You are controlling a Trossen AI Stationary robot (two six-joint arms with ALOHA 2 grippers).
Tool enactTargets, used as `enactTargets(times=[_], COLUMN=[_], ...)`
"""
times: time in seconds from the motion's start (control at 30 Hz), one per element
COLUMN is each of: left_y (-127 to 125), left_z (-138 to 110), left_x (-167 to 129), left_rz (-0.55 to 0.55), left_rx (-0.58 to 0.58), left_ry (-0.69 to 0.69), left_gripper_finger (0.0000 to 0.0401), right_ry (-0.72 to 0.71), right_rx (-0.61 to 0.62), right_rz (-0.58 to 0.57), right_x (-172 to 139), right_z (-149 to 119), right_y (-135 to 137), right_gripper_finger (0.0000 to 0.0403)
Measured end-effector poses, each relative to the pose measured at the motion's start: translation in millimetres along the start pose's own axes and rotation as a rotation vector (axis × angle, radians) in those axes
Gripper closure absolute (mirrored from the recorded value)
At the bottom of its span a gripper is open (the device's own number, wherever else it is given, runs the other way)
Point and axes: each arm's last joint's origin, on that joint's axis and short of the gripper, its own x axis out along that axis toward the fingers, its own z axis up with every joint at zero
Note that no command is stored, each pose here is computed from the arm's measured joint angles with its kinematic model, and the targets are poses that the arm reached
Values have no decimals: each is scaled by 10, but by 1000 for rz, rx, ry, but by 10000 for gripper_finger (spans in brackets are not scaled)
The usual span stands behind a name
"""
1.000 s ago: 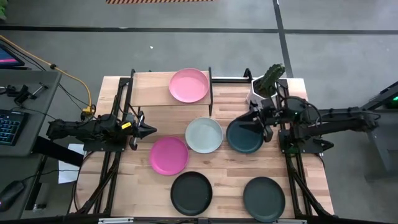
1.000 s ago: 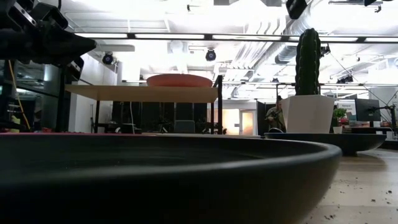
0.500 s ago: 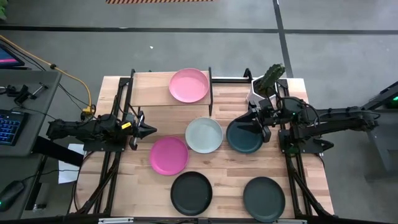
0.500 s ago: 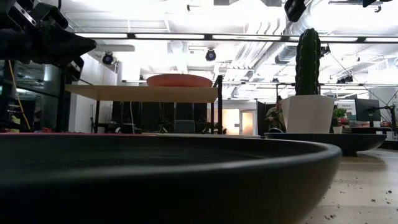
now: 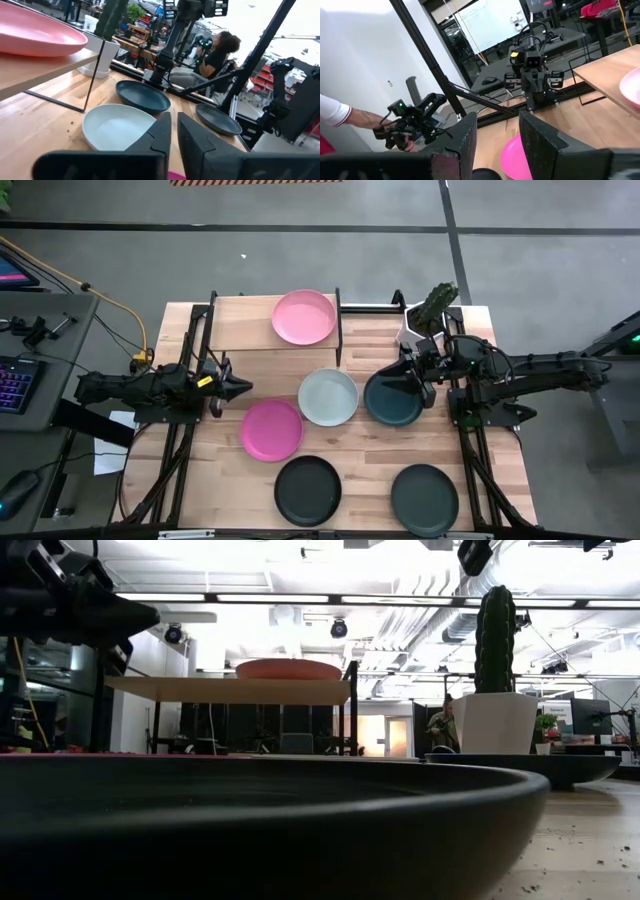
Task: Place and stack plates onto a shelf
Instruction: Put the black plate on the shelf
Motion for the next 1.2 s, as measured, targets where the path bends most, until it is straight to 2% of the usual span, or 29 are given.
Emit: enactTargets(times=[0.1,0.43,0.57,0.67,0.77,0.87,1.03,1.2], left_y=[5,15,17,-17,-86,-181,-405,-634], left_z=[-7,-39,-45,52,288,597,1197,1802], left_x=[7,33,40,41,5,-37,-15,68], left_rz=[8,25,28,3,-4,63,177,302], left_rx=[-31,-28,-19,-40,-61,-27,91,158], left_ry=[8,46,54,-51,-254,-330,-261,-157], left_gripper_finger=[342,237,213,209,212,218,224,225], right_ry=[-4,-5,-6,-6,-6,-6,-6,-6], right_rx=[1,0,1,1,0,-1,-2,-2], right_rz=[-8,-9,-10,-12,-12,-12,-11,-11], right_x=[0,0,0,0,0,0,0,0], right_z=[2,3,4,4,4,4,4,4], right_y=[-2,-2,-2,-2,-2,-2,-2,-2], right_gripper_finger=[272,272,272,272,272,272,272,272])
